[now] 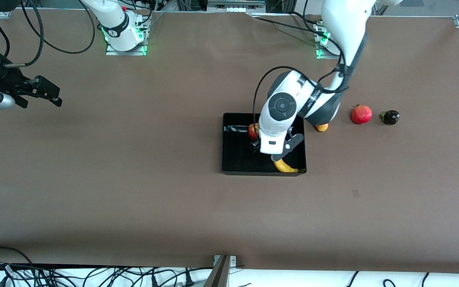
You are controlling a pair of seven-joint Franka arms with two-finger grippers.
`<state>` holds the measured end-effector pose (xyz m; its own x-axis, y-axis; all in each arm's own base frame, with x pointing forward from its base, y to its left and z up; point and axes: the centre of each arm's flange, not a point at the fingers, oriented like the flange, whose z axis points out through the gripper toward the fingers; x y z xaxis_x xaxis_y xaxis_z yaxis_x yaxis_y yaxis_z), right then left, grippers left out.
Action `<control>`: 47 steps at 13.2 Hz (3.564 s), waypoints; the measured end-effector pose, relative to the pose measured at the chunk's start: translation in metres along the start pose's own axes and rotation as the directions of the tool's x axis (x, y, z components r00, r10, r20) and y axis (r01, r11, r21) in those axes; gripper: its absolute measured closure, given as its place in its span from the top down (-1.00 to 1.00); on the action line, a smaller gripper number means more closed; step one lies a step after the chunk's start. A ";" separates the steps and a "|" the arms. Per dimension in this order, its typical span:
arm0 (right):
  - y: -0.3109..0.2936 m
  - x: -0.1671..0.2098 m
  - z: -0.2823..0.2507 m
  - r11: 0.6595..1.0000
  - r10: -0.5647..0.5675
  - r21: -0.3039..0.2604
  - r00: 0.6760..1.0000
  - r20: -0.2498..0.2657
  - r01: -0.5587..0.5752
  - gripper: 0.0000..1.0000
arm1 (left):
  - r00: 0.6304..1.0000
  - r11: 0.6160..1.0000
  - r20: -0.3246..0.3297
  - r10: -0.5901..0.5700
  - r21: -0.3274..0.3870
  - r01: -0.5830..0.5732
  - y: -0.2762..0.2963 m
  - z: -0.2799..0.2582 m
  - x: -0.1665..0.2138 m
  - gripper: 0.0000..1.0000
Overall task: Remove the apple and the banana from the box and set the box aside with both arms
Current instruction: 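Close the left gripper on the red apple inside the tray, then lift the apple out and lower it beside the tray with the left gripper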
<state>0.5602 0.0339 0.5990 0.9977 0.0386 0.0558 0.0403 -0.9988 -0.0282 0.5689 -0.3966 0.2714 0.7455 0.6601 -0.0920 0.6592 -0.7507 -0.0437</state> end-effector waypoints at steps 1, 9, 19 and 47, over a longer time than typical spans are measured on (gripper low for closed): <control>0.000 0.000 0.000 1.000 0.000 0.000 1.000 0.000 0.000 1.00 | 1.000 1.000 0.000 0.008 0.001 -0.008 0.004 0.017 -0.006 1.00; 0.000 0.000 0.000 1.000 0.000 0.000 1.000 0.000 0.000 1.00 | 0.994 0.993 0.015 0.111 0.048 -0.112 -0.004 0.090 -0.059 1.00; 0.000 0.000 0.000 1.000 0.000 0.000 1.000 0.000 0.000 1.00 | 0.992 0.991 0.029 0.122 0.044 -0.123 -0.005 0.096 -0.076 0.42; -0.001 0.000 0.001 1.000 -0.001 0.000 1.000 0.001 0.001 1.00 | 0.857 0.858 -0.068 0.511 0.107 -0.503 -0.224 0.073 0.363 0.56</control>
<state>0.5606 0.0348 0.5984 0.9977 0.0400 0.0553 0.0416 -0.9987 -0.0281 0.6847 0.0097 0.1750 0.9823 0.1843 -0.0331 0.1803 -0.9787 -0.0979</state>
